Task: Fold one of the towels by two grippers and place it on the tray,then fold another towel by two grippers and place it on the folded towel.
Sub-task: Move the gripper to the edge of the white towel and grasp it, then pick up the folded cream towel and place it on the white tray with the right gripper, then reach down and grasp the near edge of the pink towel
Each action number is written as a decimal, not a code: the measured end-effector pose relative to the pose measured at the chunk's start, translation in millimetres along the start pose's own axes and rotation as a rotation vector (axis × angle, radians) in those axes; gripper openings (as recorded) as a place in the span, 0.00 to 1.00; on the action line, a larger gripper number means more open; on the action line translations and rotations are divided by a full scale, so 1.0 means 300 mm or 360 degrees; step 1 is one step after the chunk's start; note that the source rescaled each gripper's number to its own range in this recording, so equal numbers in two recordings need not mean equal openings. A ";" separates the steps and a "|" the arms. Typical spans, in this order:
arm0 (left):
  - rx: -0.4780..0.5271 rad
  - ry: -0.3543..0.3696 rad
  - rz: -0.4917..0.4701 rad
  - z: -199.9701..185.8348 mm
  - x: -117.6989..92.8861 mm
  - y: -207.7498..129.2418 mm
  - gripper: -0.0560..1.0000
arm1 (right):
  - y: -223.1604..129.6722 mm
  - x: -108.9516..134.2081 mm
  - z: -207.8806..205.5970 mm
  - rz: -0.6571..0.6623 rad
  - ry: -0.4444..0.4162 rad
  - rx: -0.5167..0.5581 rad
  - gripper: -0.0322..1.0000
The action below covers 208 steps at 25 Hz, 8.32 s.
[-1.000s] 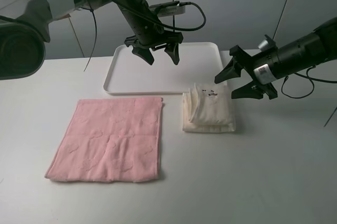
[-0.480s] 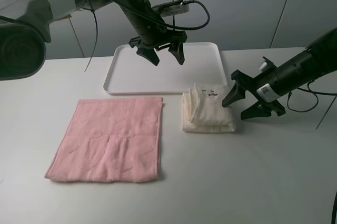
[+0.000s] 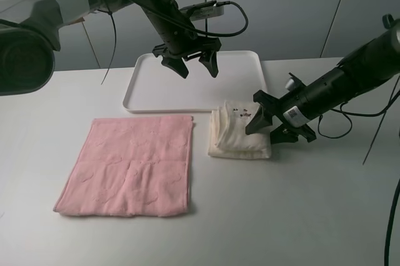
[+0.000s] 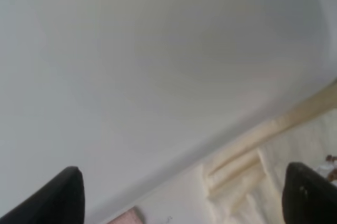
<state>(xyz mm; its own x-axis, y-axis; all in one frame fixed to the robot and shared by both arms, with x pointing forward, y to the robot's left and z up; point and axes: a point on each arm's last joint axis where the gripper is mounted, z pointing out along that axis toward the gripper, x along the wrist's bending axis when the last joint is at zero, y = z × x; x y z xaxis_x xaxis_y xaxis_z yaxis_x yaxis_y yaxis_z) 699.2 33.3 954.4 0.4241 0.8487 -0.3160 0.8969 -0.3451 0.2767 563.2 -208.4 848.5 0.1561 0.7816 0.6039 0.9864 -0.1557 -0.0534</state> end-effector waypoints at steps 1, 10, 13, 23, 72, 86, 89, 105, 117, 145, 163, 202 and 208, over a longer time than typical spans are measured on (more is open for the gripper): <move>0.0000 0.0000 0.0000 0.000 0.000 0.000 0.98 | 0.001 -0.003 0.005 0.0001 -0.0009 -0.0007 0.44; 0.0000 0.0003 0.0035 0.000 0.001 0.000 0.98 | 0.003 -0.009 0.011 -0.0088 -0.0028 -0.0015 0.16; 0.0000 0.0003 0.0068 0.000 0.001 0.000 0.98 | 0.002 -0.007 0.010 -0.0092 -0.0024 -0.0012 0.16; 0.0004 -0.0080 0.0231 -0.081 -0.002 -0.023 0.98 | 0.000 0.094 -0.127 -0.0292 -0.0005 -0.0179 0.16; -0.0051 0.0197 -0.0018 -0.364 0.256 -0.581 0.98 | 0.591 0.339 0.148 -0.0419 0.0295 -0.0333 0.16; -0.0051 0.0195 -0.0017 -0.364 0.255 -0.581 0.98 | 0.580 0.323 0.146 -0.0376 0.0249 -0.0245 0.99; -0.0049 0.0191 -0.0019 -0.363 0.255 -0.582 0.98 | 0.585 0.303 0.084 -0.0382 0.0093 -0.0229 1.00; -0.0042 0.0173 -0.0015 -0.387 0.241 -0.589 0.98 | 0.438 0.516 -0.532 -0.0806 -0.0550 -0.0598 1.00; -0.0078 0.0290 0.0115 -0.496 0.208 -0.675 0.98 | 0.028 0.371 -0.586 -0.0836 -0.0624 -0.0635 0.95; 0.0357 0.0477 0.1219 -0.492 0.257 -0.781 0.98 | -0.276 0.457 -0.384 -0.2062 -0.0466 0.0041 0.95; 0.0791 0.0317 0.1637 -0.233 0.243 -1.013 0.98 | -0.524 0.571 0.016 -0.2672 -0.0473 0.0625 0.95; 0.0819 0.0349 0.1742 -0.131 0.241 -1.042 0.98 | -0.595 0.592 0.164 -0.2845 -0.0572 0.0643 0.94; 0.0827 0.0374 0.1726 -0.133 0.245 -1.041 0.98 | -0.595 0.592 0.164 -0.2848 -0.0573 0.0642 0.94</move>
<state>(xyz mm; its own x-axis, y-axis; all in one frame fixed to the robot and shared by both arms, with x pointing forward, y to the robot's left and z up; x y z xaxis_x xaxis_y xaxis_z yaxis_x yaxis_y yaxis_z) 445.3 219.4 880.8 0.9977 0.0549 0.0390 0.0592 -0.9913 -0.1174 417.4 -12.2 926.2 -0.9963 -0.0822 -0.0234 -0.0851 0.9801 0.1793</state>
